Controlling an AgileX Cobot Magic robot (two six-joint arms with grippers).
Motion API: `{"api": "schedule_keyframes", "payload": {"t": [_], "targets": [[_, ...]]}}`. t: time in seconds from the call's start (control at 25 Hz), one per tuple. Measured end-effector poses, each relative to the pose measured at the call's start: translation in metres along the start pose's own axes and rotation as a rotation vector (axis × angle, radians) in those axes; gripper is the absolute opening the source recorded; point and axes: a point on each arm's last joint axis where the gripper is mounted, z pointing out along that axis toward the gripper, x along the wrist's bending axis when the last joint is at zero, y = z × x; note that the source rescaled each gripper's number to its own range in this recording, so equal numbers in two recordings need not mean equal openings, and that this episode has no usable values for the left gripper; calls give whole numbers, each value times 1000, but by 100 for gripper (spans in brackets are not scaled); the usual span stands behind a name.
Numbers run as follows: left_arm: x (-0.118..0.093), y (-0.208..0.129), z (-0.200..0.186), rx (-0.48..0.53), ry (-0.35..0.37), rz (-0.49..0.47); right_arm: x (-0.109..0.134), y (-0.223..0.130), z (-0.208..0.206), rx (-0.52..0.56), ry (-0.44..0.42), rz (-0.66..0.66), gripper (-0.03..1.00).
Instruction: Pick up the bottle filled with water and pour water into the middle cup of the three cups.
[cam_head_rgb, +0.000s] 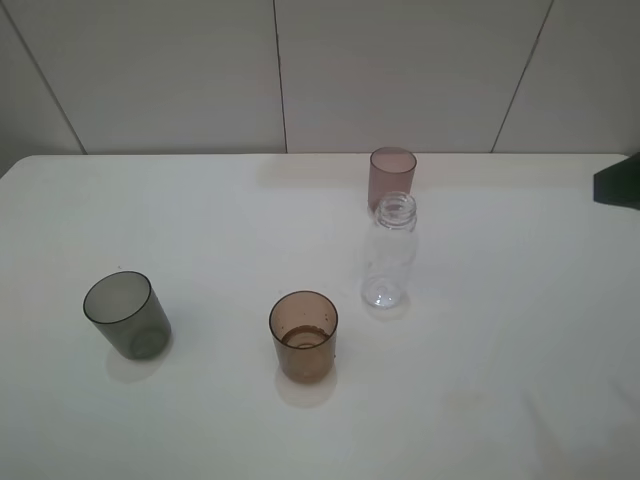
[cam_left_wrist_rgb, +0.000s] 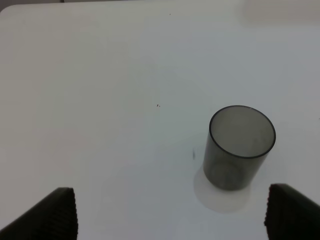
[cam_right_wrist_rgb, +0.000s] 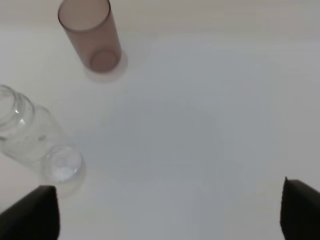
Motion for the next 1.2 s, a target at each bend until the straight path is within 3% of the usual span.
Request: {"api": "schedule_keyframes", "payload": {"t": [0.36,0.6,0.88,1.2], "targets": [[0,0,0,0,0,0,-10,-20,-72,-239,12,23,100],[0,0,0,0,0,0,-16,-54,-86,-219,0,34,100],[0,0,0,0,0,0,-20,-93,-80,-306,10,35,100],[0,0,0,0,0,0,-20,-109,-72,-278,2,-95,100]]}}
